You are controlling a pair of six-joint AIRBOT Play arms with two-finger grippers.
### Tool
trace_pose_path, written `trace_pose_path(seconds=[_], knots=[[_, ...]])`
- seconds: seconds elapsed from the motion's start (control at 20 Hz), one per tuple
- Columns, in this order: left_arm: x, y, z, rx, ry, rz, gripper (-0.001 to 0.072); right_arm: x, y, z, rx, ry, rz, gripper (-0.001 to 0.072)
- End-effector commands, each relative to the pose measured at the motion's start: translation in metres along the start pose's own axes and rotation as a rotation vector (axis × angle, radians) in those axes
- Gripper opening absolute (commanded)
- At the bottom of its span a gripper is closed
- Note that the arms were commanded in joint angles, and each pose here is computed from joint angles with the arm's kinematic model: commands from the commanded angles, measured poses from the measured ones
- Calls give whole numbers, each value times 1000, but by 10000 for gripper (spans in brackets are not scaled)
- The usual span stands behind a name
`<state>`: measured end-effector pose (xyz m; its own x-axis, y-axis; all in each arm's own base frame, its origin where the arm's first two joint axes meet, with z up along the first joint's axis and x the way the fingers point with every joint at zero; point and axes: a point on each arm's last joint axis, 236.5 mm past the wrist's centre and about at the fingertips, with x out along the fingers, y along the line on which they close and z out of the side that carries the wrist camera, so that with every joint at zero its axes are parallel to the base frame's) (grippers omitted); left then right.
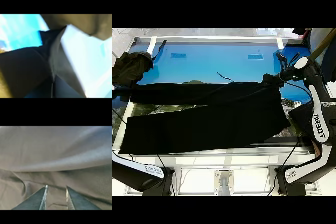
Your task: Fold the clothes and pants, and hang the long-sleeved shirts on hangers.
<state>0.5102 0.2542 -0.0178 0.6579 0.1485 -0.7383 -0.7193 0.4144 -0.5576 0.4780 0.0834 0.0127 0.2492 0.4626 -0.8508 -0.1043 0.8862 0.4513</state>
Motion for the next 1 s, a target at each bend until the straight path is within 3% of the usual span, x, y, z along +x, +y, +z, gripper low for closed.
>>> trace_pose_path(seconds=[0.0,0.15,0.3,0.6,0.8,0.95], knots=[[-44,-24,13,58,-31,-39,6,0,2,-7,-2,31,5,271],[-91,-35,19,263,-51,-32,6,-1,4,-18,-3,75,14,271],[-147,-9,39,368,-97,100,6,-12,10,-18,-46,64,15,270],[-193,99,2,357,203,421,5,-69,33,9,-156,-130,-26,270],[-134,94,9,329,179,378,4,-74,32,11,-166,-145,-47,270],[-79,80,26,91,70,284,6,-74,27,12,-169,-146,-67,270]])
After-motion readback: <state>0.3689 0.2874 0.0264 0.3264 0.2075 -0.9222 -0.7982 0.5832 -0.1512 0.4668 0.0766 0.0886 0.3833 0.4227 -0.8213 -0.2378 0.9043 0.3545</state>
